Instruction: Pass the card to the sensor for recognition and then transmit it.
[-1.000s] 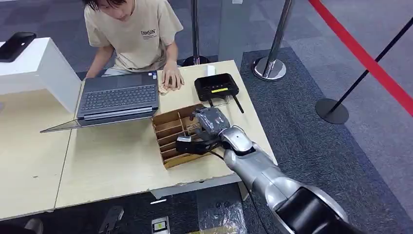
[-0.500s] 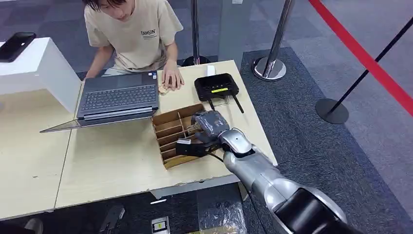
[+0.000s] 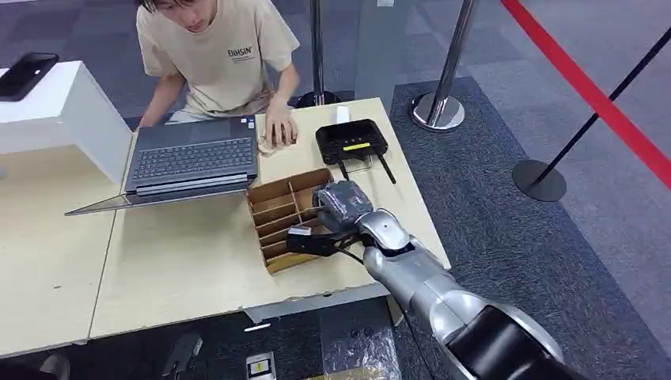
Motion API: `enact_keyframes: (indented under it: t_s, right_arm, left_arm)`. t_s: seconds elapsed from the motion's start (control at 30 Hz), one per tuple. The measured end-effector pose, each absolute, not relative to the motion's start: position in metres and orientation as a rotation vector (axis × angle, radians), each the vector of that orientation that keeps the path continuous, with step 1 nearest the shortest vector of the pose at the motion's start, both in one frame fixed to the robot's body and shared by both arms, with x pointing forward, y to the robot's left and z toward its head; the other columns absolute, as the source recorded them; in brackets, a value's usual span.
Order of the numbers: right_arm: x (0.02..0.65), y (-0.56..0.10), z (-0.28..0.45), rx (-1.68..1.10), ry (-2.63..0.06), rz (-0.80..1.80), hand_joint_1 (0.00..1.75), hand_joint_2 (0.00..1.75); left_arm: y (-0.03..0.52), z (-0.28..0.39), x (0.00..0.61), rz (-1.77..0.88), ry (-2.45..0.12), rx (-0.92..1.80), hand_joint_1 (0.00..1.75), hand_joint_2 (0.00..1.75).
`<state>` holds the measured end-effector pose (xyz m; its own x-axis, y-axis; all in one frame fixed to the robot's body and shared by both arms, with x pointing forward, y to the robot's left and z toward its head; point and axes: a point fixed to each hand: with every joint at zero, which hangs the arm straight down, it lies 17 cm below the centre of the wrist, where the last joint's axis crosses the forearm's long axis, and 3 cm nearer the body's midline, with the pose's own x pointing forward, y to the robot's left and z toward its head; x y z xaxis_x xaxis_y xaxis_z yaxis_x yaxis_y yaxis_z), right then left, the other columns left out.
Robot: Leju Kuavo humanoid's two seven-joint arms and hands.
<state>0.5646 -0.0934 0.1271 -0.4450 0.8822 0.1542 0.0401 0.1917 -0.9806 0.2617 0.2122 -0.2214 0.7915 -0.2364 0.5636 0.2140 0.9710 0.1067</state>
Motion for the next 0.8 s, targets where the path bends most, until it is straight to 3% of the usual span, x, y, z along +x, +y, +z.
enact_keyframes:
  t_s: [0.43, 0.8]
  right_arm:
    - [0.565, -0.096, 0.132, -0.881, -1.706, 1.331, 1.75, 1.75]
    - [0.599, -0.111, 0.239, -0.806, -1.836, 1.124, 1.75, 1.75]
  left_arm:
    - [0.215, -0.222, 0.261, -0.239, -0.614, 0.045, 0.00, 1.75]
    - [0.230, -0.229, 0.242, -0.187, -0.626, 0.061, 0.00, 1.75]
